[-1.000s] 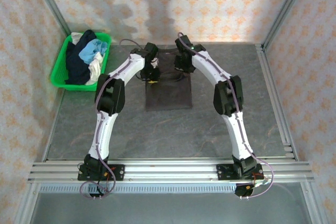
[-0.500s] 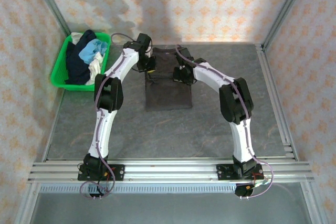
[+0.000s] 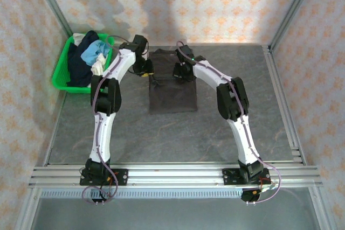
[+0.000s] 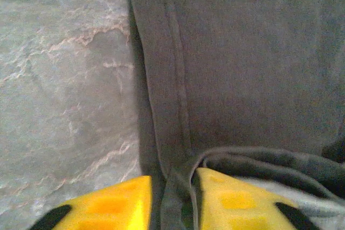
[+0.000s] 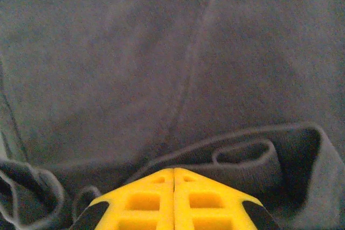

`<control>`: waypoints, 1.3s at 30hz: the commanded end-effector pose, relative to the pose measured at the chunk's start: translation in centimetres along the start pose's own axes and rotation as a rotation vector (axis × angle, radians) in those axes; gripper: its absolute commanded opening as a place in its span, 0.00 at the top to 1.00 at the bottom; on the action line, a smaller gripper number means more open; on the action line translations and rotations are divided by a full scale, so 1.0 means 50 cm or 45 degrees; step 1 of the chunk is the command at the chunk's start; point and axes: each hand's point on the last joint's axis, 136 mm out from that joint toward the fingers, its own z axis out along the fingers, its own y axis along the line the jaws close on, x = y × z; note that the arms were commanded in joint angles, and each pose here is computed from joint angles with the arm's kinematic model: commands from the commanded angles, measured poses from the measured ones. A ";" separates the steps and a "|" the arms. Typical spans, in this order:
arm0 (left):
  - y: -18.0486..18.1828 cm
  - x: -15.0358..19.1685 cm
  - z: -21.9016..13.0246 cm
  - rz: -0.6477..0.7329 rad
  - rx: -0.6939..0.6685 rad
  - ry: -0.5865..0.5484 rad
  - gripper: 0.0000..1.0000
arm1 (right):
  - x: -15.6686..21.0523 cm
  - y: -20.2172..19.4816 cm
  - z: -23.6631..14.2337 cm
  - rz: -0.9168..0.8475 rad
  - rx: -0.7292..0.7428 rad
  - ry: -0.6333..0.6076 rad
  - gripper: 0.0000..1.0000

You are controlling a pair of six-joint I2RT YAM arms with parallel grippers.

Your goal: Fold and stack the t-shirts

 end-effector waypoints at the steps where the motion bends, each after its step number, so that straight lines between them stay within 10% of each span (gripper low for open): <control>1: -0.020 0.009 -0.049 0.204 -0.068 -0.074 0.62 | -0.018 -0.018 0.019 0.026 0.070 -0.015 0.93; 9: -0.006 0.056 -0.001 0.671 -0.414 -0.024 0.47 | -0.057 -0.008 -0.015 -0.008 0.094 -0.045 0.91; 15: 0.002 0.031 0.039 0.600 -0.453 -0.011 0.57 | -0.070 -0.049 -0.095 0.019 0.141 -0.085 0.78; 23: -0.016 0.007 0.055 0.389 -0.369 -0.055 1.00 | -0.017 -0.064 -0.139 -0.042 0.034 -0.116 0.71; 39: -0.013 -0.015 0.066 -0.003 -0.009 0.043 1.00 | 0.066 -0.026 -0.043 -0.267 -0.031 -0.001 0.74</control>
